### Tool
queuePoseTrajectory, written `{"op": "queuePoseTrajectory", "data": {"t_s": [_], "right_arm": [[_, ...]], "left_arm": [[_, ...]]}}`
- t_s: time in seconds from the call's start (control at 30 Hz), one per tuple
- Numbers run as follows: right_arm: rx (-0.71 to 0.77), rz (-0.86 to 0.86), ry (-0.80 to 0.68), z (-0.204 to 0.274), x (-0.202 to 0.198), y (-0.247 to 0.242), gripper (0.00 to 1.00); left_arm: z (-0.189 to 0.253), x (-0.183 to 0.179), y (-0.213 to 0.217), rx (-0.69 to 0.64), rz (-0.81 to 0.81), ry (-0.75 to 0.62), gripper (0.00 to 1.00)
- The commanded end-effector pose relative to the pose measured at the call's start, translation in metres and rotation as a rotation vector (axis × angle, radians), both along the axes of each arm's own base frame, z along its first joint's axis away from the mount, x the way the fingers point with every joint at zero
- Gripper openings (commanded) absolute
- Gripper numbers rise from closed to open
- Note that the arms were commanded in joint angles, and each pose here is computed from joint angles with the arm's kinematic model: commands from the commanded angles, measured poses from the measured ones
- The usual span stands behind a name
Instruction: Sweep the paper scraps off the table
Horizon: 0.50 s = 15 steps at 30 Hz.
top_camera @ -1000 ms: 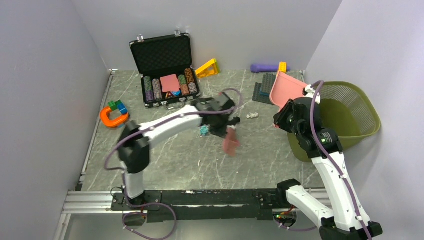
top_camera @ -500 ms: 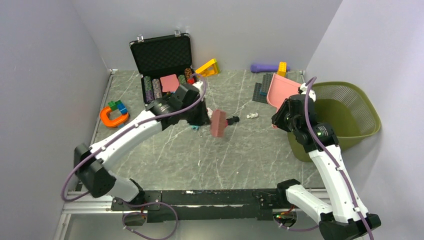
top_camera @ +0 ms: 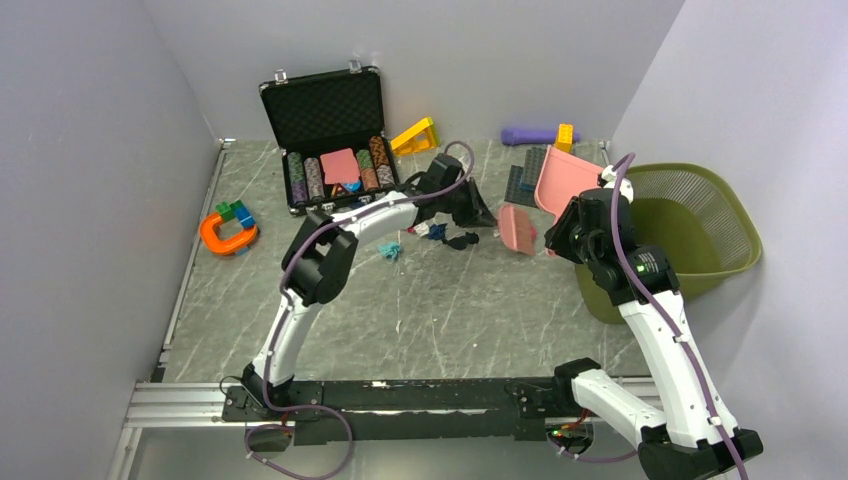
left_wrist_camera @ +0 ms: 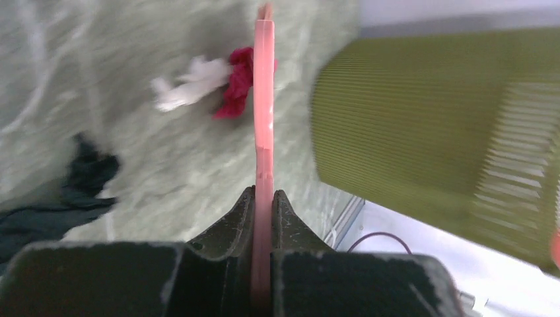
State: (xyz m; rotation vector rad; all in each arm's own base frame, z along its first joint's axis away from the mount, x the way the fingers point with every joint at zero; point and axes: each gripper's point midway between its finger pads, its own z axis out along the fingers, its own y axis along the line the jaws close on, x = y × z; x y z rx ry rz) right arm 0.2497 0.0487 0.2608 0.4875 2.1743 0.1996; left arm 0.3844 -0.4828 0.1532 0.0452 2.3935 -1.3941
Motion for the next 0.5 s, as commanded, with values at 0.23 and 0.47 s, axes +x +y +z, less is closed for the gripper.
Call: {"op": "queuePoseTrajectory", "data": {"t_s": [0.23, 0.47], "right_arm": [[-0.032, 0.0, -0.014, 0.004, 0.0, -0.005, 0.0], [-0.033, 0.05, 0.021, -0.007, 0.001, 0.003, 0.0]], "left_arm": [[-0.027, -0.018, 0.166, 0.516, 0.39, 0.083, 0.0], [0.018, -0.085, 0.281, 0.849, 0.4, -0.051, 0.0]]}}
